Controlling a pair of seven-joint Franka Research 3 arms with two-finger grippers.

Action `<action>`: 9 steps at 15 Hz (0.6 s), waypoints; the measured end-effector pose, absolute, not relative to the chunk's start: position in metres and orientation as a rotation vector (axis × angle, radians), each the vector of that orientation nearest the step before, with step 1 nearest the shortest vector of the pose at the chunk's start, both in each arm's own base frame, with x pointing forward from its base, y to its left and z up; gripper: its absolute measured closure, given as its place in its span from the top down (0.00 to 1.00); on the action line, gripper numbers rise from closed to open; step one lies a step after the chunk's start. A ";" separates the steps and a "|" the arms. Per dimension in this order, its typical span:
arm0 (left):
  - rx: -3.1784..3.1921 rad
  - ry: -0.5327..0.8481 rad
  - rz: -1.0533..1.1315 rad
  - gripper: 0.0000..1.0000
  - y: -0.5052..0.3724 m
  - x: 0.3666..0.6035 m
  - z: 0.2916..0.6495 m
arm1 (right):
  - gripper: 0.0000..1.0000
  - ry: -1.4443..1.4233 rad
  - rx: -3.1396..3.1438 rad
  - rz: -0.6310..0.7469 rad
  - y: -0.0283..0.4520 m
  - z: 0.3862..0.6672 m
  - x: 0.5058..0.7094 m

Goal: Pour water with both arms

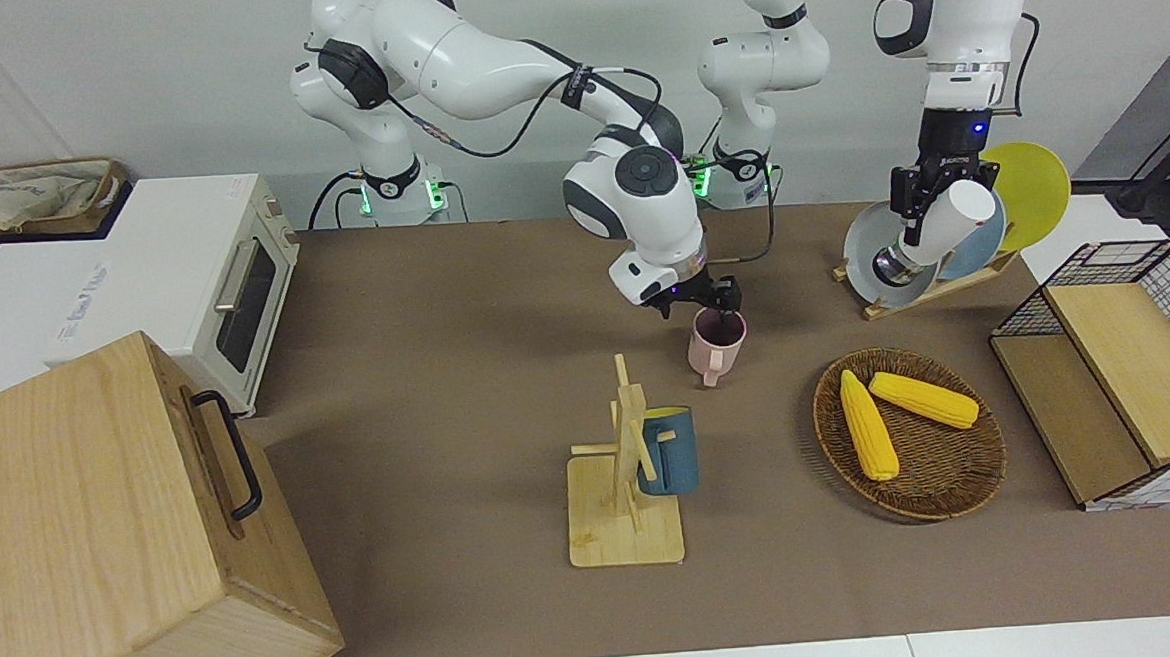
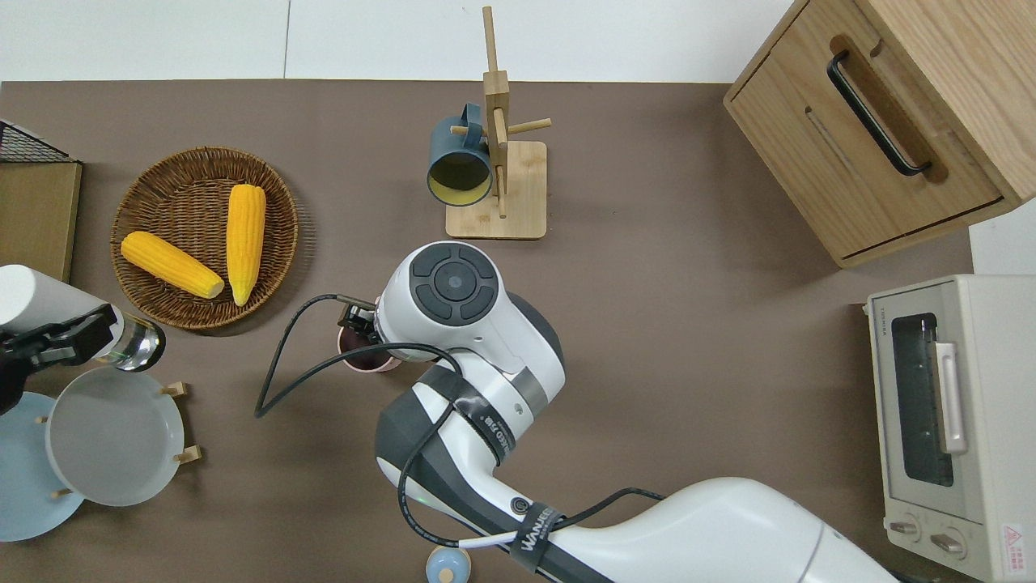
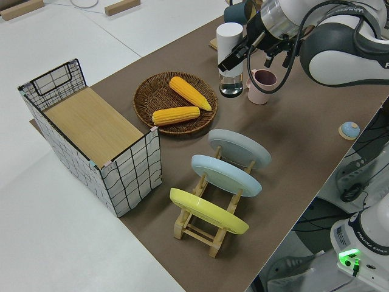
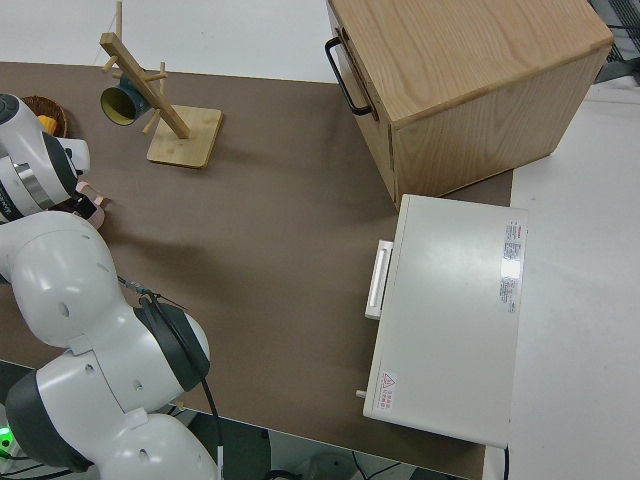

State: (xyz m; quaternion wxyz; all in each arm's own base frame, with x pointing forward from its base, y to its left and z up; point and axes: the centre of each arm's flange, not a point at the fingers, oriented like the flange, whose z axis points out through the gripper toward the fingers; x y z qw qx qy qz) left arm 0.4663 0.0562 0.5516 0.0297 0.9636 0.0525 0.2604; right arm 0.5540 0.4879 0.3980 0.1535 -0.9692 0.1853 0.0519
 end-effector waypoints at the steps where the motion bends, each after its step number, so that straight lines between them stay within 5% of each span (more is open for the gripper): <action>1: 2.976 0.145 0.794 0.63 0.051 0.465 0.548 | 0.99 0.568 -2.765 0.114 0.475 0.426 0.560; 5: 3.001 0.035 0.738 0.63 -0.012 0.447 0.528 | 0.99 0.634 -2.791 0.121 0.386 0.526 0.572; 9: 3.018 -0.008 0.698 0.63 -0.060 0.422 0.516 | 0.99 0.454 -2.950 0.168 0.300 0.565 0.573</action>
